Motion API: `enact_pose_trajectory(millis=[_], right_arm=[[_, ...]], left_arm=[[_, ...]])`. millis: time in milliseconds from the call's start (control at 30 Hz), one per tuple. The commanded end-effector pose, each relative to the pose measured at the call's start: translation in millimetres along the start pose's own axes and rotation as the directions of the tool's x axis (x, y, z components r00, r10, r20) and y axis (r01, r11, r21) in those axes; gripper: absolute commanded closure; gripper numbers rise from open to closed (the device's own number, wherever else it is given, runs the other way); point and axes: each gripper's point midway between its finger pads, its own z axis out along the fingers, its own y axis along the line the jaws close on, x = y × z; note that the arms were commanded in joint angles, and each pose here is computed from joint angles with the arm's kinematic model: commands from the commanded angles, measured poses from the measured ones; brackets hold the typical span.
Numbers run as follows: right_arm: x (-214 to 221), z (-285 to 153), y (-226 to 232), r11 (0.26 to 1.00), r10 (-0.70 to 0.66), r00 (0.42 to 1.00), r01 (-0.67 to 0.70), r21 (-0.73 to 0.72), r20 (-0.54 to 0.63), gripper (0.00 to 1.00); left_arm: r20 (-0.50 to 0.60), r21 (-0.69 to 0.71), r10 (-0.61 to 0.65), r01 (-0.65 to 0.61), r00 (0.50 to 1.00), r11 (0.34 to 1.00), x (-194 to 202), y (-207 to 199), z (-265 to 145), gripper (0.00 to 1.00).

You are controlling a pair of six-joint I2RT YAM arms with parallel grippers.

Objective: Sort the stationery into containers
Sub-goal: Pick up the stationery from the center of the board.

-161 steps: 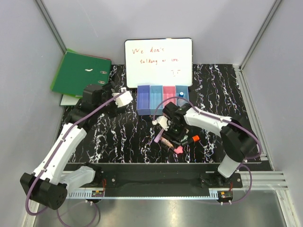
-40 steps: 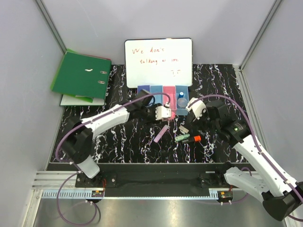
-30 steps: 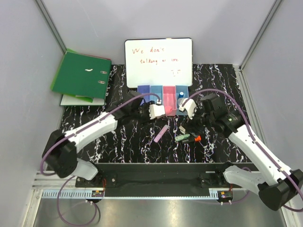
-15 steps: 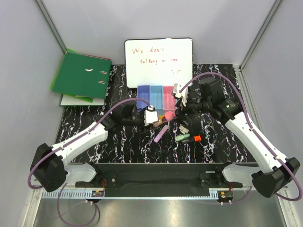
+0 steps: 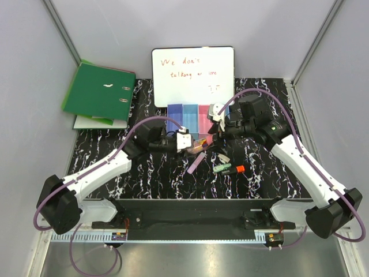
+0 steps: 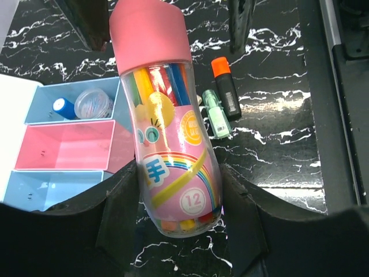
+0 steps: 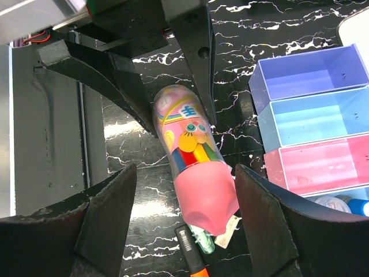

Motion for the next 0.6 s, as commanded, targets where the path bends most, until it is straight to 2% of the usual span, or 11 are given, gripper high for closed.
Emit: enact_pose_trajectory(millis=[0, 133, 367, 567], right_arm=[[-4, 3, -3, 0.999, -0.037, 0.999, 0.037, -0.004, 0.02, 0.24], [-1, 4, -8, 0.999, -0.038, 0.999, 0.038, 0.015, 0.013, 0.22], [2, 1, -33, 0.987, -0.061, 0.998, 0.063, 0.146, -0.021, 0.18], [-4, 2, -35, 0.987, -0.07, 0.997, 0.071, 0.141, -0.012, 0.21]], left_arm=[[0.18, -0.043, 0.134, -0.128, 0.975, 0.991, -68, 17, -9, 1.0], [0.187, -0.048, 0.141, -0.134, 0.972, 0.99, -70, 16, -11, 1.0], [0.192, -0.041, 0.149, -0.144, 0.97, 0.989, -66, 5, -17, 1.0], [0.191, -0.036, 0.16, -0.156, 0.968, 0.987, -62, -1, -18, 1.0]])
